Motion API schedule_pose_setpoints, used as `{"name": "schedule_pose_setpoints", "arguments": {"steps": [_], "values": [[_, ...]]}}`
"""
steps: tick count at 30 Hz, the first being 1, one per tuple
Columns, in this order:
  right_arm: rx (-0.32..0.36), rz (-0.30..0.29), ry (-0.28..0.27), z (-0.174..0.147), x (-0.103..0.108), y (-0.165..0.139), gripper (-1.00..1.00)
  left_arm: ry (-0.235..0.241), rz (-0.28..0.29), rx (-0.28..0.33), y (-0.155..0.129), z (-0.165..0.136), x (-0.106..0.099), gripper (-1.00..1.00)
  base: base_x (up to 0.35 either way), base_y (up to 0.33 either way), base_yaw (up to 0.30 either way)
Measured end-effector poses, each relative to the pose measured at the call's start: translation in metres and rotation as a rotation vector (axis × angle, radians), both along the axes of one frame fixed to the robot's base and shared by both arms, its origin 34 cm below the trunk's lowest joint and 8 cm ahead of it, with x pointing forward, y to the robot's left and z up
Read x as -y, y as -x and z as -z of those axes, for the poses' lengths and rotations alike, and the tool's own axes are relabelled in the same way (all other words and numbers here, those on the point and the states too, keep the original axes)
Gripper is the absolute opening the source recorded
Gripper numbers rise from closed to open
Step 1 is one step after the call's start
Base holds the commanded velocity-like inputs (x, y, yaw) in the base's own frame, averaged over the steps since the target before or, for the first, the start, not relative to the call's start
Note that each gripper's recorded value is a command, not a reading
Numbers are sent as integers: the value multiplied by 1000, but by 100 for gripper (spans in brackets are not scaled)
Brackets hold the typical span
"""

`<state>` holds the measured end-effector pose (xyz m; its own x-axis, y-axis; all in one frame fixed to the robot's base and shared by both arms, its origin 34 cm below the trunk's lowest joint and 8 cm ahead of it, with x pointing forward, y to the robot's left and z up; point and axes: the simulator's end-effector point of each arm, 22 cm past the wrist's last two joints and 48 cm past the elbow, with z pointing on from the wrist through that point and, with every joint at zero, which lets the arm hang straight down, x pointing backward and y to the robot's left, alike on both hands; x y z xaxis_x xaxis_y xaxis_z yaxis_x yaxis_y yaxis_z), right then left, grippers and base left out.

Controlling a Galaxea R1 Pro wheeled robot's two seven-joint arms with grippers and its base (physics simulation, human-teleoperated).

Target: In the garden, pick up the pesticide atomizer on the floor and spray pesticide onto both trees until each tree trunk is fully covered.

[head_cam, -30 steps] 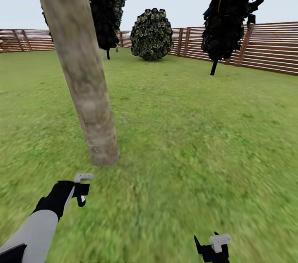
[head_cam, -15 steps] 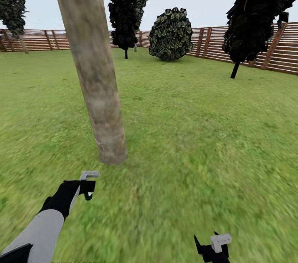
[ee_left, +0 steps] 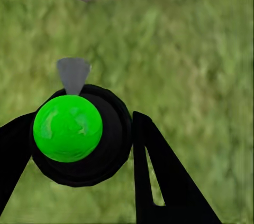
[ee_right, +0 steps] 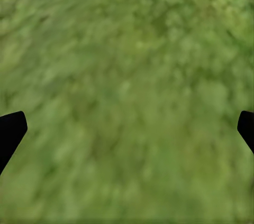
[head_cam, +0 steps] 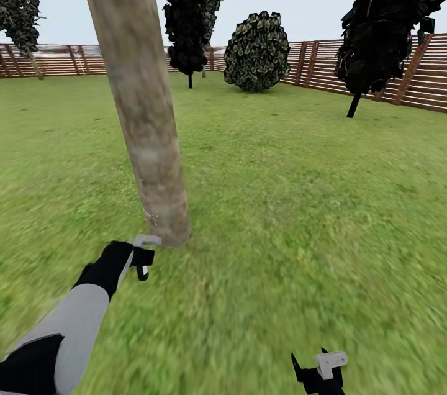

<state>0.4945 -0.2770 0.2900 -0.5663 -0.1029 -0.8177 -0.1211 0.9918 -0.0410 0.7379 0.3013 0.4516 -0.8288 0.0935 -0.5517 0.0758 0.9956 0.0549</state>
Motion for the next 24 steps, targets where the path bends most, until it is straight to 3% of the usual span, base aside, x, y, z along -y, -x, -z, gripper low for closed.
{"name": "schedule_pose_setpoints", "arguments": {"steps": [1,3,7,9,12,14,17,20,22,24], "values": [[0,0,0,0,0,0,100,0,16,-13,0,-1,11,-100,0,0,0],[0,0,1,0,1,0,100,-5,14,-25,-3,-8,8,-100,0,0,0],[0,0,1,0,1,0,100,-20,-10,-22,-10,-27,-41,-100,110,0,0],[0,0,1,0,1,0,100,-4,-8,-21,-10,-29,-42,-100,239,0,0],[0,0,1,0,1,0,100,34,25,-21,-13,-28,-11,-100,66,0,0],[0,0,2,0,1,0,100,37,37,-19,-15,-29,-3,-100,13,0,0],[1,0,2,0,1,0,100,22,15,-17,-28,-51,-16,-100,2,0,0],[0,0,2,0,1,0,100,-17,-45,-16,-36,-76,-64,-100,0,0,0],[-1,1,2,0,1,0,100,-6,-52,-17,-36,-78,-65,-100,-17,0,0],[-1,1,2,0,1,0,100,17,-35,-16,-39,-77,-46,-100,-219,0,0]]}}
